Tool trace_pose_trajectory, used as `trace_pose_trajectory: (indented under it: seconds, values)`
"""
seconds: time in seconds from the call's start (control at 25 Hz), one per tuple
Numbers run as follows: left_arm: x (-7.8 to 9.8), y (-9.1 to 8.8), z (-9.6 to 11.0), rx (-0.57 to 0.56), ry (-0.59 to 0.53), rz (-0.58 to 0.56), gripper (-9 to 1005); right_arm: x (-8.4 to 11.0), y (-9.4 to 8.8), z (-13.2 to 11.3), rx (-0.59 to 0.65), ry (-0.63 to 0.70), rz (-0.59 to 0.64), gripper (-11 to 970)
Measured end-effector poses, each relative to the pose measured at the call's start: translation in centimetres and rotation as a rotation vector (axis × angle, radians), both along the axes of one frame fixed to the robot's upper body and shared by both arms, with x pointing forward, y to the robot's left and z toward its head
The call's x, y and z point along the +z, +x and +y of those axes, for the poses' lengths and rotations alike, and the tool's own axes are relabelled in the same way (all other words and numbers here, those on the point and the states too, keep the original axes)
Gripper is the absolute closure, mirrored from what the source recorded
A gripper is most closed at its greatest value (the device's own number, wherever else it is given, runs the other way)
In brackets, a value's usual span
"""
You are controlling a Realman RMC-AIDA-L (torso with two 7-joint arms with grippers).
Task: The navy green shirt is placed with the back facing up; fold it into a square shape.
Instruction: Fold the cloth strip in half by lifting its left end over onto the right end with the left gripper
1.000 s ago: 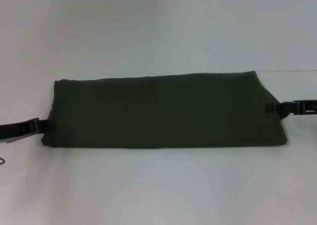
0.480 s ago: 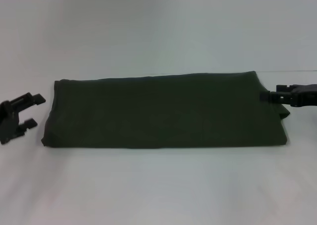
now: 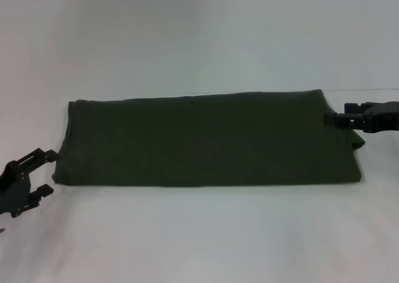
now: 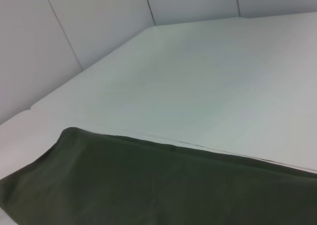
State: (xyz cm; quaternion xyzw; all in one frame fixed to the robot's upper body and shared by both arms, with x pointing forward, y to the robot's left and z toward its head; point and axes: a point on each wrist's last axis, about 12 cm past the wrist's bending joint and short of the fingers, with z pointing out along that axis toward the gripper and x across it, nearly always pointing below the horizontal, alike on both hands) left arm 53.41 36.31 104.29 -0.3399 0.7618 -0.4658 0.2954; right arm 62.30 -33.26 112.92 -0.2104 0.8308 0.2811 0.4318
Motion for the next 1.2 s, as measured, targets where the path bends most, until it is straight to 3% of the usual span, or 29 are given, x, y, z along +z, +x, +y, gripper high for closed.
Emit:
trace_pose_trajectory:
  seconds: [0.72,1.2]
  values:
    - [-0.5,1.8,-0.4,0.079,0.035,0.054,100,0.3,0.2,0.1,0.006,0.003,-0.012,161]
    - [-0.6,3.0,-1.6,0.067,0.049,0.087,100,0.3,0.1,0.1,0.011,0.009,-0.011,161]
